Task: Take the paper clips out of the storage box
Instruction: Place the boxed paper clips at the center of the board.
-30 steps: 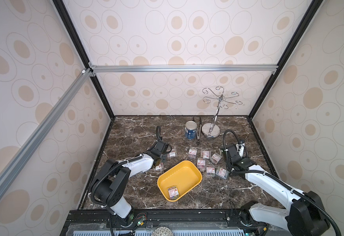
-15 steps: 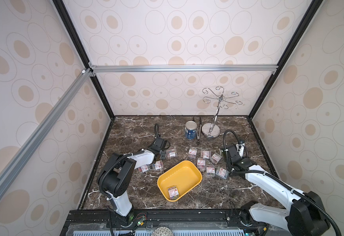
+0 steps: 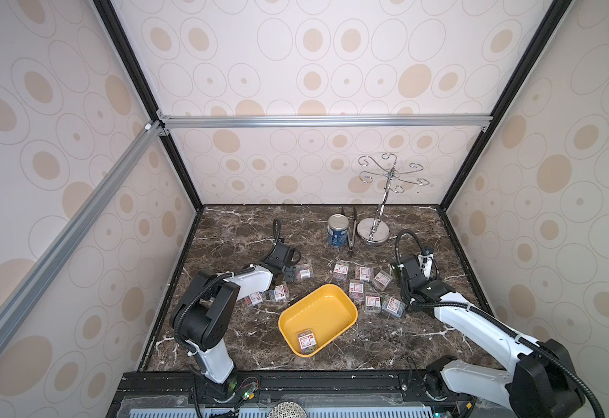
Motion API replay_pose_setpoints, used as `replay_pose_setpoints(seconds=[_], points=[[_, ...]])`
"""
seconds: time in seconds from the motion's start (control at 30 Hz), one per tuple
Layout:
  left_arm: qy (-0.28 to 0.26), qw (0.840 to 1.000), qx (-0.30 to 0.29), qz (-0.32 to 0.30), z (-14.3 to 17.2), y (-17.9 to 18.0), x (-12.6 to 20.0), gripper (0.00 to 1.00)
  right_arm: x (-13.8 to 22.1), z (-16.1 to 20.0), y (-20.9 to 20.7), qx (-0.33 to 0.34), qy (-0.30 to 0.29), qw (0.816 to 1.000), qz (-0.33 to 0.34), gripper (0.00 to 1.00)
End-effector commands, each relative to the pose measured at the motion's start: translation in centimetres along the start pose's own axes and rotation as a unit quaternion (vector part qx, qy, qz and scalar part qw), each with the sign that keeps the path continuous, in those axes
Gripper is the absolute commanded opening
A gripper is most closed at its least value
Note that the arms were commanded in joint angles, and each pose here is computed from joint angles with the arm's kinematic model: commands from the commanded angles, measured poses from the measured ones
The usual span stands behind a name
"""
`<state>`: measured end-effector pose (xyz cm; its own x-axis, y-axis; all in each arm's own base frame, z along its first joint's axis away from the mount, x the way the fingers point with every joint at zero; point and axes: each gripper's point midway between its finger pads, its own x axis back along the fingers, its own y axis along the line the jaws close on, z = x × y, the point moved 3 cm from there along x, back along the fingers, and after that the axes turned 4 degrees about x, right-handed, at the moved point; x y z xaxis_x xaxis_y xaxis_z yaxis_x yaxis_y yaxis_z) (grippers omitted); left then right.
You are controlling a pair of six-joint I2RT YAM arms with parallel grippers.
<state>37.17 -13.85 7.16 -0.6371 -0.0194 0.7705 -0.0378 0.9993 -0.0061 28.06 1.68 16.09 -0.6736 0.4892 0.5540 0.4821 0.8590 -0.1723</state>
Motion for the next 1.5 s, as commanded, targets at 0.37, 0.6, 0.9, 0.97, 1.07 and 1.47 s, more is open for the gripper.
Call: replay_pose_setpoints(seconds=[0.37,0.6,0.9,0.97,1.07,1.47], points=[[0.001,0.999,0.008,-0.037,-0.9,1.1,-0.6,0.75,0.1,0.3,-0.6,0.001,0.003,1.000,0.010,0.79],[-0.007,0.998,0.024,-0.062,-1.0,2.8,-0.3,0.71,0.1,0.3,-0.6,-0.003,-0.002,1.000,0.006,0.80],[-0.007,0.999,0.029,0.022,-1.4,0.7,0.4,0.69,0.0,0.2,-0.6,0.000,0.001,1.000,0.009,0.79],[-0.017,0.998,0.033,0.044,-1.9,0.3,1.5,0.69,0.0,0.3,-0.5,-0.001,0.001,1.000,0.009,0.80],[-0.055,0.995,0.028,0.082,-3.3,-0.3,4.4,0.69,0.0,0.2,-0.5,0.000,0.001,1.000,0.011,0.79],[-0.254,0.960,0.095,0.066,0.1,6.7,14.8,0.95,1.3,1.2,-0.6,-0.047,-0.037,0.995,-0.081,0.85]])
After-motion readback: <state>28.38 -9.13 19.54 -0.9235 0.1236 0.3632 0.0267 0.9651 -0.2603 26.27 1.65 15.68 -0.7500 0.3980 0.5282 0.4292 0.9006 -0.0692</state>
